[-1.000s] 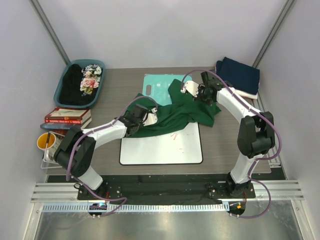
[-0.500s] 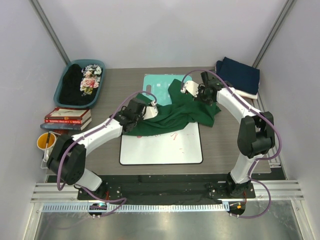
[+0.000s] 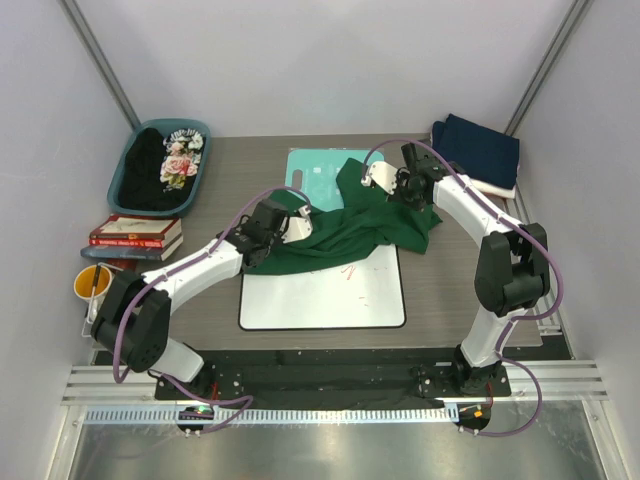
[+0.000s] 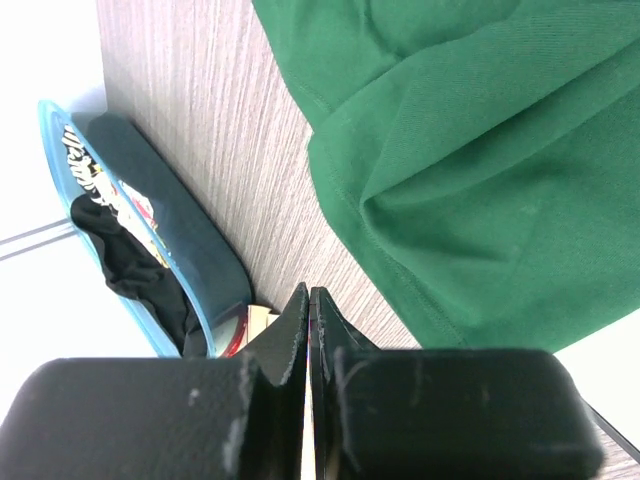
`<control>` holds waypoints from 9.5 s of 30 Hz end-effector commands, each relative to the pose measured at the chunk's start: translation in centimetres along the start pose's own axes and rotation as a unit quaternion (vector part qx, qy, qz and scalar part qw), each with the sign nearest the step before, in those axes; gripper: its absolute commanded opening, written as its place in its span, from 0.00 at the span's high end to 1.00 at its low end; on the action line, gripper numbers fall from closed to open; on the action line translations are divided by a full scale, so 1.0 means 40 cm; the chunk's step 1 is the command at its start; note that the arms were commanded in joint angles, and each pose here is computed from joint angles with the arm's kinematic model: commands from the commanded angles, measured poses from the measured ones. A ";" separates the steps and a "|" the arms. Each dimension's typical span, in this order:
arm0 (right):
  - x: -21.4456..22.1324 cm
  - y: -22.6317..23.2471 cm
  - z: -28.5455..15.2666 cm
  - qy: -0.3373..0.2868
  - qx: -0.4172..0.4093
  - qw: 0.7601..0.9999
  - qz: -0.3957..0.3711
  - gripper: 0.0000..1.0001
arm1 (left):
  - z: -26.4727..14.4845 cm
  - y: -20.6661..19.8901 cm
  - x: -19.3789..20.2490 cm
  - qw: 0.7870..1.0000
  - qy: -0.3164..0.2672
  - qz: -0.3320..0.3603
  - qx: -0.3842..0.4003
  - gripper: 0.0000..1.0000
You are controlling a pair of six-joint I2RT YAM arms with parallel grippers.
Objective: Fold and stack the t-shirts
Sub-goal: Flatten out the tshirt
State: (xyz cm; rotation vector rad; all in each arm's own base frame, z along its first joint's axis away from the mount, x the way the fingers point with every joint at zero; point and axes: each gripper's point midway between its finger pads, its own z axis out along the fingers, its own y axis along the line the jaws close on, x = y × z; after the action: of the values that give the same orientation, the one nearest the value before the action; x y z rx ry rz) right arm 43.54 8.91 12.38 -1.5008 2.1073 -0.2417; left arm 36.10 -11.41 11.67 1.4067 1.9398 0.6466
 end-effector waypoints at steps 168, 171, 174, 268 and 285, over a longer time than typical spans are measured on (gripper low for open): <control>0.008 0.028 -0.239 -0.058 0.066 0.996 -0.032 0.99 | -0.186 -0.331 0.127 0.912 -0.087 0.153 0.370 0.59; 0.019 0.036 -0.230 -0.050 0.063 0.996 -0.031 0.99 | -0.202 -0.334 0.109 0.929 -0.118 0.142 0.321 0.48; 0.022 0.043 -0.222 -0.048 0.058 0.997 -0.031 0.99 | -0.222 -0.345 0.107 0.938 -0.134 0.127 0.294 0.38; -0.118 -0.444 -0.860 -0.132 0.543 0.829 0.028 0.99 | -0.491 0.770 -0.160 0.923 -0.151 -0.011 -0.353 1.00; -0.074 -0.261 -1.432 -0.239 0.681 0.691 -0.050 0.99 | -1.028 0.841 -0.160 0.742 -0.288 0.130 -0.592 1.00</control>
State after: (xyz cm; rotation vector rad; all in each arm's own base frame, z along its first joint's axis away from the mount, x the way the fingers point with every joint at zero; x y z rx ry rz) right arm 25.14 -0.93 61.73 -0.6407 0.9738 -0.9856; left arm 33.09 -8.40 57.20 0.9796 0.7767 1.0601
